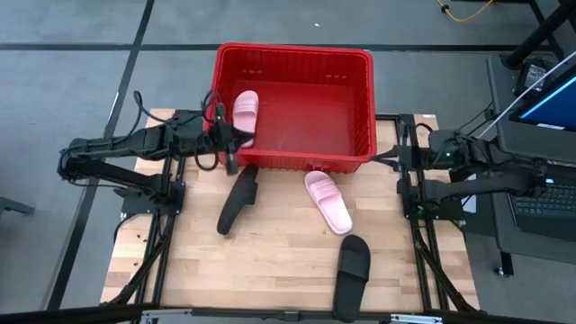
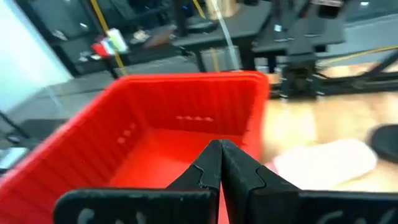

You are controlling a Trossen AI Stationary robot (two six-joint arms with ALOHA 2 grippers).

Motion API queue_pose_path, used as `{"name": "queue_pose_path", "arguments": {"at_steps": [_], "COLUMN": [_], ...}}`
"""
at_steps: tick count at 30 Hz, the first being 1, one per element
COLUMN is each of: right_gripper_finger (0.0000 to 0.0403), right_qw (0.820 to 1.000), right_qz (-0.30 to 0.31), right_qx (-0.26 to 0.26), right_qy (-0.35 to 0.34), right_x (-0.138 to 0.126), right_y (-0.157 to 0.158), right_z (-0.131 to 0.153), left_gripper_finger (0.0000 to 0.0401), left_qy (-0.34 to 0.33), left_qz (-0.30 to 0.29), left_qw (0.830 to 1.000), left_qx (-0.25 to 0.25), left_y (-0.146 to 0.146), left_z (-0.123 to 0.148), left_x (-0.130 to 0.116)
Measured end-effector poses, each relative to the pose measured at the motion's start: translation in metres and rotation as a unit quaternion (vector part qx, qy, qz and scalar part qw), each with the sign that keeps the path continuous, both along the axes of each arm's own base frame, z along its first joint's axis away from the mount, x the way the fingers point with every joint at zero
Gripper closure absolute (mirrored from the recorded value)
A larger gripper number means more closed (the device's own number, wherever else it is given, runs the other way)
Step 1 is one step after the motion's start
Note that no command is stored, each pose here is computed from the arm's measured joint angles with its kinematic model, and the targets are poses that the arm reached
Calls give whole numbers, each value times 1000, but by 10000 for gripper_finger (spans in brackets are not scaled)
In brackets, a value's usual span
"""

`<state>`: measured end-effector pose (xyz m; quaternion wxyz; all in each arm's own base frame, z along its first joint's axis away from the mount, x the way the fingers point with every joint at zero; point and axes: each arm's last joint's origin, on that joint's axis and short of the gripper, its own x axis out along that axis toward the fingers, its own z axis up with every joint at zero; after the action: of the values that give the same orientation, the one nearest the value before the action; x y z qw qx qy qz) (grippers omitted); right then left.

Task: Pick and place slides into bin
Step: Put the pink slipper into the red bin

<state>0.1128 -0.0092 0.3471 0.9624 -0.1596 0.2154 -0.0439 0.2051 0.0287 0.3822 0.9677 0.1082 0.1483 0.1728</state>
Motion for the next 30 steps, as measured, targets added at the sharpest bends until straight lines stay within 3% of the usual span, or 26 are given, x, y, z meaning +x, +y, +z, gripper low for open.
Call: {"name": "queue_pose_path", "arguments": {"at_steps": [3, 7, 12, 17, 23, 27, 30], "right_gripper_finger": [401, 402, 402, 402, 402, 403, 403], "right_qw": [999, 994, 992, 986, 968, 967, 968], "right_qz": [-4, -2, 20, 7, -55, -57, -105], "right_qx": [46, 100, 98, 99, 114, 132, 123], "right_qy": [18, 50, 82, 137, 219, 210, 194], "right_x": [6, 22, 52, 73, 79, 79, 71], "right_y": [2, 9, 25, 42, 67, 86, 94], "right_z": [0, -7, -13, -2, -5, -16, -34], "left_gripper_finger": [400, 399, 399, 399, 399, 399, 399], "left_qy": [10, 25, 41, 53, 71, 75, 74], "left_qz": [-24, -44, -83, -110, -130, -148, -157], "left_qw": [1000, 999, 995, 992, 989, 986, 984], "left_qx": [-13, 5, 19, 19, 26, 28, 29], "left_y": [-12, -25, -40, -53, -64, -71, -75], "left_z": [-3, -5, -7, -9, -12, -13, -13], "left_x": [2, 2, 0, -2, -5, -7, -9]}}
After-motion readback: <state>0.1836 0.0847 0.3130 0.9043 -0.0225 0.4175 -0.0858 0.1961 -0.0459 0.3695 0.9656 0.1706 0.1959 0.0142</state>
